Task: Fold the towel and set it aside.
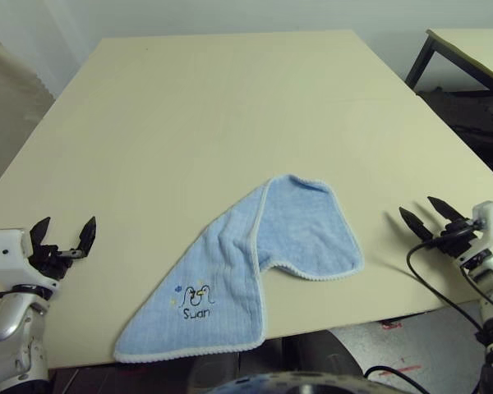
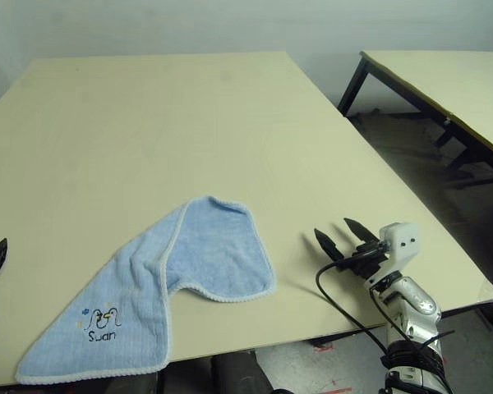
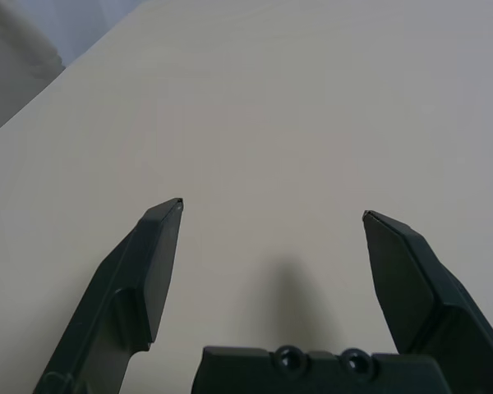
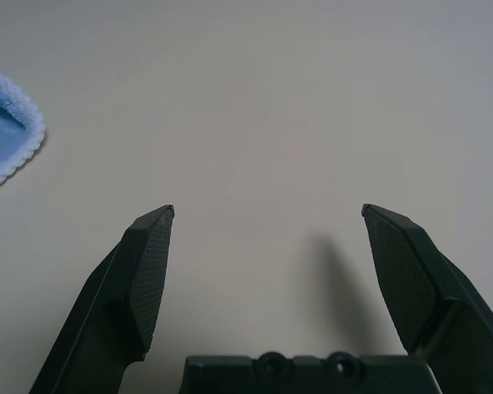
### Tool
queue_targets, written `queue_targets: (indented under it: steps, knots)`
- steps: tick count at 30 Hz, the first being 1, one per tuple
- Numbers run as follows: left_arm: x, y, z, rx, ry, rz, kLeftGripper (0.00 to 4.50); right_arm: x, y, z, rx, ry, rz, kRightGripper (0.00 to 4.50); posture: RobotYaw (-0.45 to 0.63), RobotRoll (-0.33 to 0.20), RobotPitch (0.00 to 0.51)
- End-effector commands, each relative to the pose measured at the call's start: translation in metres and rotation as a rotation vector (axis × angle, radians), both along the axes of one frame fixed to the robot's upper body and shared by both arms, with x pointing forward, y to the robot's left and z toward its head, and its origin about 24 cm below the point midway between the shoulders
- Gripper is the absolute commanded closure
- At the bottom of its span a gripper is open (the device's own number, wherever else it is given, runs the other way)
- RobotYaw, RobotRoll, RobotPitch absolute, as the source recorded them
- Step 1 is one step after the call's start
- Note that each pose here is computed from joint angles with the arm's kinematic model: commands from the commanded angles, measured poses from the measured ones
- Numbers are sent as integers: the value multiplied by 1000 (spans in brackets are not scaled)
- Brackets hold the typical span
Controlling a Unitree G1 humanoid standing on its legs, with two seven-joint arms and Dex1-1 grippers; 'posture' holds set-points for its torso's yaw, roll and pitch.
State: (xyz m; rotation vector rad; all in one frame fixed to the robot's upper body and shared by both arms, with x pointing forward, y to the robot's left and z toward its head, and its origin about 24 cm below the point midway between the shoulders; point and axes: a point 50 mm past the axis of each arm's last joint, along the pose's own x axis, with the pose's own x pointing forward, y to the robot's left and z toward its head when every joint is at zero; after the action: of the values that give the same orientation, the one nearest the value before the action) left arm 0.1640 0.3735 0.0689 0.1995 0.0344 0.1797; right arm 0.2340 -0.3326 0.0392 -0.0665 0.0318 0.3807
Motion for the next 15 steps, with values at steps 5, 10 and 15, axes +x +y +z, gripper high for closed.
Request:
queue_targets:
  steps: [5, 10, 15]
  knots:
    - [4, -25, 52, -33, -23, -428, 23, 7, 36, 48, -86, -98, 324, 0, -45, 0, 68]
    - [8, -27, 62, -30, -20, -478, 23, 13, 44, 50, -51, -93, 324, 0, -35, 0, 64]
    - [5, -47, 62, -3, 73, -671, 23, 16, 66, 63, -13, -97, 402, 0, -37, 0, 57]
